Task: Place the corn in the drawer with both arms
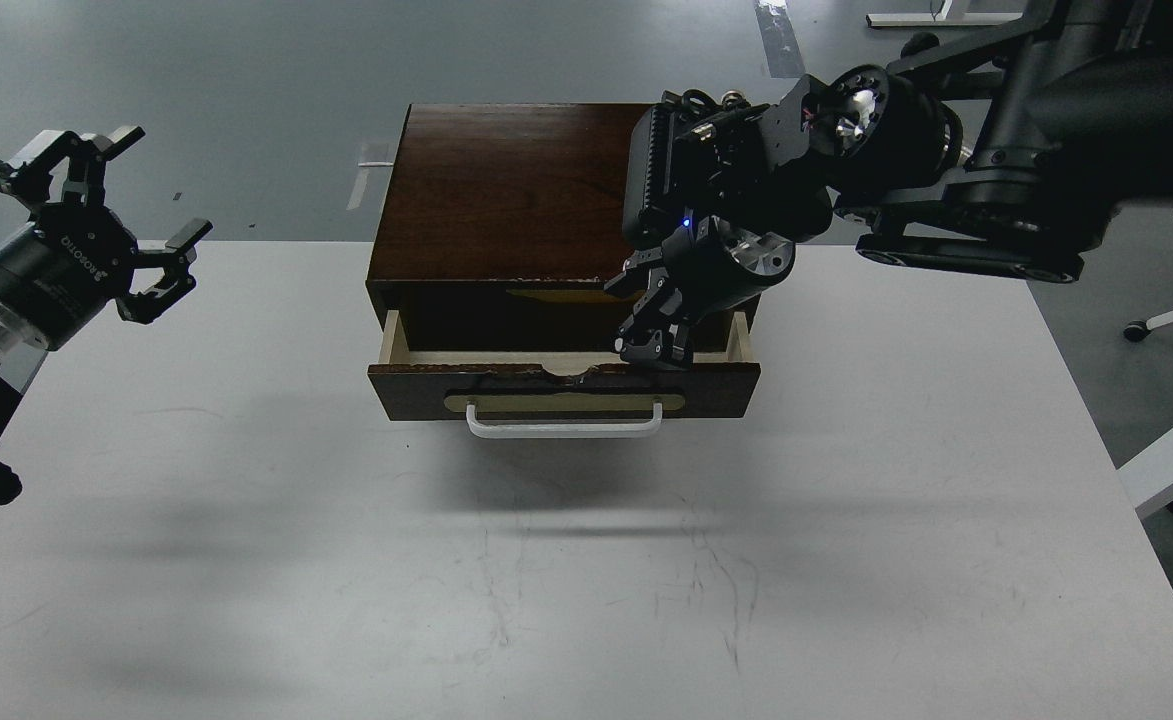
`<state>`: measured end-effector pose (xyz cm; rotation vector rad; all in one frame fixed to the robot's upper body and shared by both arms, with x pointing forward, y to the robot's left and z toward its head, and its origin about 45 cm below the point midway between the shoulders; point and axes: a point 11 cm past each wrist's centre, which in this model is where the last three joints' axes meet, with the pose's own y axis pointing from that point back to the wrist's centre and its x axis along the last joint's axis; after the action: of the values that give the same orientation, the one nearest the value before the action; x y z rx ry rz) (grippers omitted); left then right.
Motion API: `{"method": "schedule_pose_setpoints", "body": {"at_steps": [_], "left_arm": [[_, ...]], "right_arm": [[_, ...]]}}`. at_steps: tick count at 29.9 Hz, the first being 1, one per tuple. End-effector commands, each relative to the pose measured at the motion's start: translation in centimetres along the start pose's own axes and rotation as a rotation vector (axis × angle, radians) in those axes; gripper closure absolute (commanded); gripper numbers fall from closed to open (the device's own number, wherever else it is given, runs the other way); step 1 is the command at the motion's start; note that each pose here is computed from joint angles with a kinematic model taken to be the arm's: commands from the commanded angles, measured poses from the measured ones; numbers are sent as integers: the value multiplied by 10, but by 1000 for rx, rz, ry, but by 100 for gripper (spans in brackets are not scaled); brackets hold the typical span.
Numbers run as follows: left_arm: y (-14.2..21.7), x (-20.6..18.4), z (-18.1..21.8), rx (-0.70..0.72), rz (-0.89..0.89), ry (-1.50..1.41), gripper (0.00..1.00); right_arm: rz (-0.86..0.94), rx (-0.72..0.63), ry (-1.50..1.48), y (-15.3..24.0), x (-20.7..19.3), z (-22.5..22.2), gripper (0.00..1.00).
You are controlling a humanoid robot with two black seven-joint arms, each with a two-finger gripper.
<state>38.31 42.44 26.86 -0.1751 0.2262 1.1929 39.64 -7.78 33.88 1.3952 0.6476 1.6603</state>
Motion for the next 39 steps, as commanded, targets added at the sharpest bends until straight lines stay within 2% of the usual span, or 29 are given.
{"method": "schedule_pose_setpoints", "body": {"at_steps": [1,5,7,9,12,17,22,29,35,39], "left_arm": [[0,0,0,-1,-1,1,2],[-1,-1,-1,-1,-2,3,2],[-1,0,0,-1,-1,2,2],[-1,0,0,-1,-1,2,2],[-1,-1,-1,-1,-1,3,2],[-3,-2,-3,-1,-5,8,2],[-2,-2,-3,-1,-4,8,2],[-3,-3,-4,0,-5,10,2],[-3,-3,-6,2,-6,13,2],[-5,-6,-10,4,-11,21,2]], "right_arm": [[102,-21,-56,15,26,7,47],[234,-29,-206,33,45,15,39],[317,-31,-314,44,52,22,30],[448,-38,-476,63,58,37,13],[575,-39,-646,82,53,52,5],[803,-8,-956,106,26,74,4],[1051,21,-1279,116,-35,92,4],[1293,6,-1646,106,-136,91,4],[1559,31,-1963,108,-187,94,4],[1580,29,-2075,91,-210,83,4]]}}
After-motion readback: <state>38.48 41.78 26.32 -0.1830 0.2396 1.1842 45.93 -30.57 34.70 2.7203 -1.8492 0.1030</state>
